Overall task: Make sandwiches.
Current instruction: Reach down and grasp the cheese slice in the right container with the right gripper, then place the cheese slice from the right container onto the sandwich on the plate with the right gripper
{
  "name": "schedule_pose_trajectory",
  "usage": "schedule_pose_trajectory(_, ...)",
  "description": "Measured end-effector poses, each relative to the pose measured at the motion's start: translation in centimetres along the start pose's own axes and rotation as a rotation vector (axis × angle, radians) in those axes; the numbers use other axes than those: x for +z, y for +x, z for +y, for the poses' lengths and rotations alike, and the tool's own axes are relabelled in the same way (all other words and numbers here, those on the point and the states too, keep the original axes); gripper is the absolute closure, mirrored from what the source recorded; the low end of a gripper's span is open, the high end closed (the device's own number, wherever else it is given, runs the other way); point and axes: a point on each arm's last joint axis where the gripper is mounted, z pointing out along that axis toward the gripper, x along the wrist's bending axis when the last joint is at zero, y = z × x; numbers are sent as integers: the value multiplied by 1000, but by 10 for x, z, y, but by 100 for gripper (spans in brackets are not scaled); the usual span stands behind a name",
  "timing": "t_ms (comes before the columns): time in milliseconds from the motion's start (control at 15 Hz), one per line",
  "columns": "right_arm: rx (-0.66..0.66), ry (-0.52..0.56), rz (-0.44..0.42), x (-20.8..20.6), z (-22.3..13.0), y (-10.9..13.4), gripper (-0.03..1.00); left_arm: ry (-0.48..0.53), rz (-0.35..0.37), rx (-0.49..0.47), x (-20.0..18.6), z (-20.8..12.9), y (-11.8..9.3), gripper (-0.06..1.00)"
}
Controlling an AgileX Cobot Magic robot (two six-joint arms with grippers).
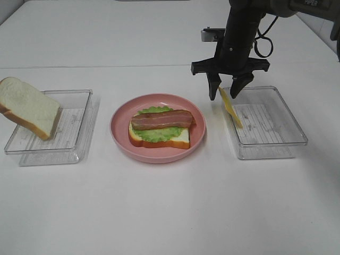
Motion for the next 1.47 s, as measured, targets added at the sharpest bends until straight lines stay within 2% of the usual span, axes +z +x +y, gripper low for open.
schedule_pose_trajectory(267,0,0,0,0,0,0,69,0,0,0,0,0,0,-3)
schedule_pose_trajectory(667,-4,-4,-16,-1,0,-1,95,0,0,0,0,0,0,-3)
schedule_pose_trajectory(1067,-1,-17,2,-9,0,0,95,0,0,0,0,0,0,-3)
schedule_pose_trajectory(1333,-1,-93,20,-48,-4,0,95,0,0,0,0,0,0,-3)
schedule_pose_trajectory(1467,-4,-159,43,-81,-9,0,95,0,0,0,0,0,0,-3)
